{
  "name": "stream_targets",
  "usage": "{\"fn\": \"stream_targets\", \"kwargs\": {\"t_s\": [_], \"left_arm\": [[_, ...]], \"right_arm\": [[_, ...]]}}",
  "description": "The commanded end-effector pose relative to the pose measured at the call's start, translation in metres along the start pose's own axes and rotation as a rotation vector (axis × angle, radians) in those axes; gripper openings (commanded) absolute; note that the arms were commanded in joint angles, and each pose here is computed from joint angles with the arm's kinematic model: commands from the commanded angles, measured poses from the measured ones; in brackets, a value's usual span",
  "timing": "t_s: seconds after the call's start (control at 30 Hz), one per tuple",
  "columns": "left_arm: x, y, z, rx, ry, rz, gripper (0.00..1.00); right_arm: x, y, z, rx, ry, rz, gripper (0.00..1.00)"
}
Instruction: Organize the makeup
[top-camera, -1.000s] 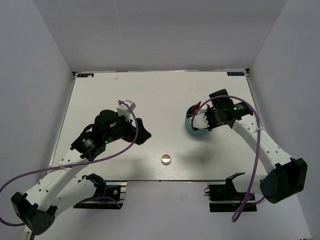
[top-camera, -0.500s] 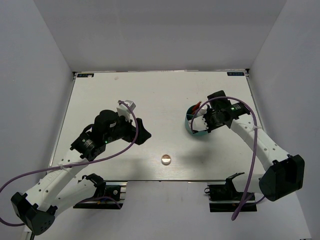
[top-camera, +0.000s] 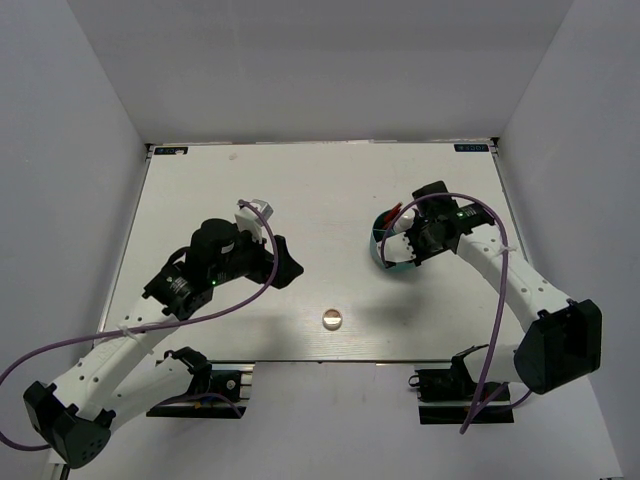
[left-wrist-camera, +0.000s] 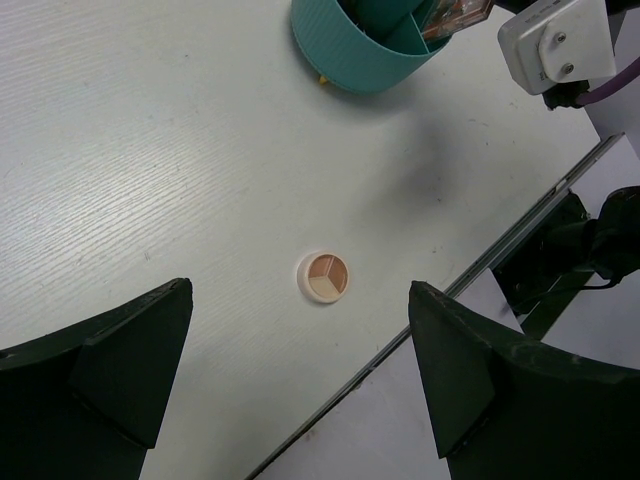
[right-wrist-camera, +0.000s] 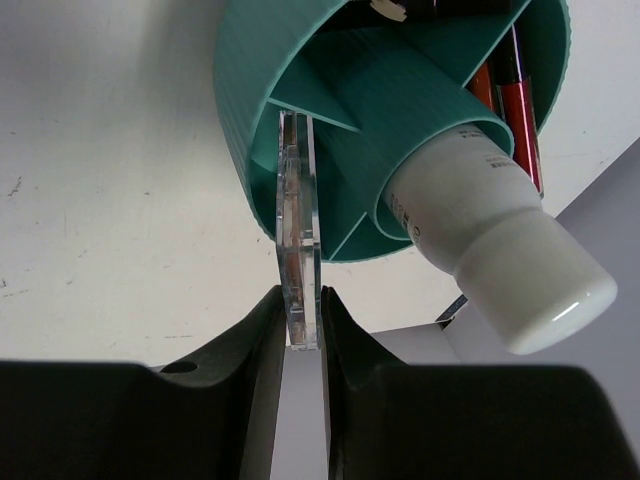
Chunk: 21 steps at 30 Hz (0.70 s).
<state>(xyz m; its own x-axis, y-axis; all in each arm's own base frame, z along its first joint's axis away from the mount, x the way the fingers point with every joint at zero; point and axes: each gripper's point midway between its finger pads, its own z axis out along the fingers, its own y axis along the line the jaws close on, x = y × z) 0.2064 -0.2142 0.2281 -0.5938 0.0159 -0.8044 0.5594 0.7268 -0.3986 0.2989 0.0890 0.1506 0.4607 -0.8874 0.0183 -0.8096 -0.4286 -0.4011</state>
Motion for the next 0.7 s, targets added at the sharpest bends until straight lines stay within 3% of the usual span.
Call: {"fn": "stream_targets", "kwargs": {"t_s": [0.0, 0.2, 0.3, 0.43, 0.53, 0.67], "left_arm": [[-0.0008, 0.0025, 0.0026, -0.004, -0.009, 0.011, 0.98], [-0.0023, 0.0014, 0.0028, 0.000, -0.009, 0.012, 0.98], [-0.0024, 0.0016, 0.0015, -0.004, -0.009, 0.011, 0.98], [-0.0014, 0.0027, 0.0015, -0.009, -0.007, 0.008, 0.98], [-0.0025, 0.0014, 0.0018, -0.003, -0.010, 0.006, 0.98], [-0.0043, 0.0003, 0.0036, 0.002, -0.010, 0.006, 0.98]], "right_arm": [[0.0044, -0.0059, 0.0017, 0.009, 0.022, -0.031, 0.00], [0.0026, -0.0089, 0.0081, -0.001, 0.014, -0.040, 0.05], [0.0026, -0.0095, 0.0089, -0.005, 0.011, -0.039, 0.18], [0.0009, -0.0081, 0.0107, -0.014, 0.001, -0.039, 0.44], [0.0003, -0.0089, 0.0098, -0.010, -0.004, -0.037, 0.53], [-0.0002, -0.0092, 0.0077, -0.007, -0.009, -0.024, 0.53]]}}
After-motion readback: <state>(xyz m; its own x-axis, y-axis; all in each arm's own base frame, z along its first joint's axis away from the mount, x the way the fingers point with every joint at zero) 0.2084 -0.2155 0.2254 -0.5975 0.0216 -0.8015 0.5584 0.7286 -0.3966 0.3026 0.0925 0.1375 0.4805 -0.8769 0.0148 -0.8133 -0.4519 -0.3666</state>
